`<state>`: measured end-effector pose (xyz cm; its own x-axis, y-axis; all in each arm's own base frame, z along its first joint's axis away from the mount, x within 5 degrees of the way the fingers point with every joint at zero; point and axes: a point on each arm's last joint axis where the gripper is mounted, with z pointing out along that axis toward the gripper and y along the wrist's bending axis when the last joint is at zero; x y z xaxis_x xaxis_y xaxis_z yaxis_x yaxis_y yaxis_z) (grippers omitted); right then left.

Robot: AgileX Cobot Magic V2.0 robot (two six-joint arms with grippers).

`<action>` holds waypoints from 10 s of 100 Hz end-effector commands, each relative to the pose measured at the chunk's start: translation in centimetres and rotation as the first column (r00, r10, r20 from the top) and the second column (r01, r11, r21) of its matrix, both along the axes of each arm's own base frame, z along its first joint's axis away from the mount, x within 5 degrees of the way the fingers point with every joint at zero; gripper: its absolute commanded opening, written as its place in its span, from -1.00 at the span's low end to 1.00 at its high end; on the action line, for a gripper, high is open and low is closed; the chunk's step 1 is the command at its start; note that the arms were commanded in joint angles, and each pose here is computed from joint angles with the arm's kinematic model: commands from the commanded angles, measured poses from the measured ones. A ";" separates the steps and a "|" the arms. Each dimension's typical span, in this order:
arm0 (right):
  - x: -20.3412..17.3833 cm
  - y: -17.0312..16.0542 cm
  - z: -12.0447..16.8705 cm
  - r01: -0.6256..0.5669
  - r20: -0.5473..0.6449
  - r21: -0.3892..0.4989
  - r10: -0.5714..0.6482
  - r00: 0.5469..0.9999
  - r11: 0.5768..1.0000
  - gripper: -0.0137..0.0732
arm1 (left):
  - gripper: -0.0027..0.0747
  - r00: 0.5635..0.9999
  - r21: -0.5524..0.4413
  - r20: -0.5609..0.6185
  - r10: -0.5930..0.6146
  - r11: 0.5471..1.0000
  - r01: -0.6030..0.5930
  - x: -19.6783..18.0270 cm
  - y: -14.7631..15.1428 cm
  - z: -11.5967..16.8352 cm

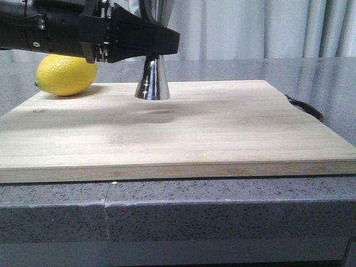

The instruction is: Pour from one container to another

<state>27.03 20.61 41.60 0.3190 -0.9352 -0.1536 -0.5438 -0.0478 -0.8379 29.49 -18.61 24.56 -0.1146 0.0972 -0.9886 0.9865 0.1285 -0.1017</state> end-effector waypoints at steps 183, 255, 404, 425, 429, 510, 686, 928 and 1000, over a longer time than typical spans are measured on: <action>0.6 -8.8 -15.6 0.445 -0.404 0.894 -0.341 0.849 0.049 -0.01 | -0.56 0.999 -0.153 0.046 -0.019 0.988 0.026 -0.5 -0.3 3.4; 2.0 -7.7 -18.9 0.462 -0.404 0.883 -0.364 0.840 0.086 0.26 | -0.56 0.999 -0.153 0.046 -0.019 0.988 0.026 -0.5 -0.3 3.4; -14.4 -12.8 -8.4 0.560 -0.568 0.690 -0.135 0.812 0.459 0.79 | -0.56 0.999 -0.153 0.046 -0.019 0.988 0.026 -0.5 -0.3 3.4; -14.6 -13.0 -8.3 0.553 -0.559 0.693 -0.139 0.817 0.463 0.79 | -0.56 0.999 -0.153 0.046 -0.022 0.988 0.029 -0.5 -0.3 3.4; -14.6 -13.0 -8.3 0.552 -0.558 0.692 -0.141 0.818 0.464 0.79 | -0.56 0.999 -0.152 0.046 -0.021 0.988 0.027 -0.5 -0.3 3.4; -14.6 -13.0 -8.3 0.548 -0.552 0.694 -0.144 0.821 0.467 0.79 | -0.56 0.987 -0.145 0.146 0.061 0.989 -0.040 0.9 2.3 3.3; -14.5 -13.0 -8.2 0.545 -0.547 0.699 -0.145 0.825 0.464 0.79 | -0.51 0.996 -0.087 0.089 0.026 0.996 -0.018 1.7 2.0 0.5; -16.1 -20.3 -5.3 0.867 -0.750 0.498 -0.511 0.420 -0.018 0.79 | 0.20 0.334 0.402 0.039 0.942 0.291 -0.868 -21.4 17.1 14.8; -16.4 -20.4 -5.3 0.806 -0.698 0.591 -0.517 0.496 -0.025 -0.84 | -0.98 0.338 0.305 0.049 0.940 0.308 -0.901 -21.0 16.9 14.9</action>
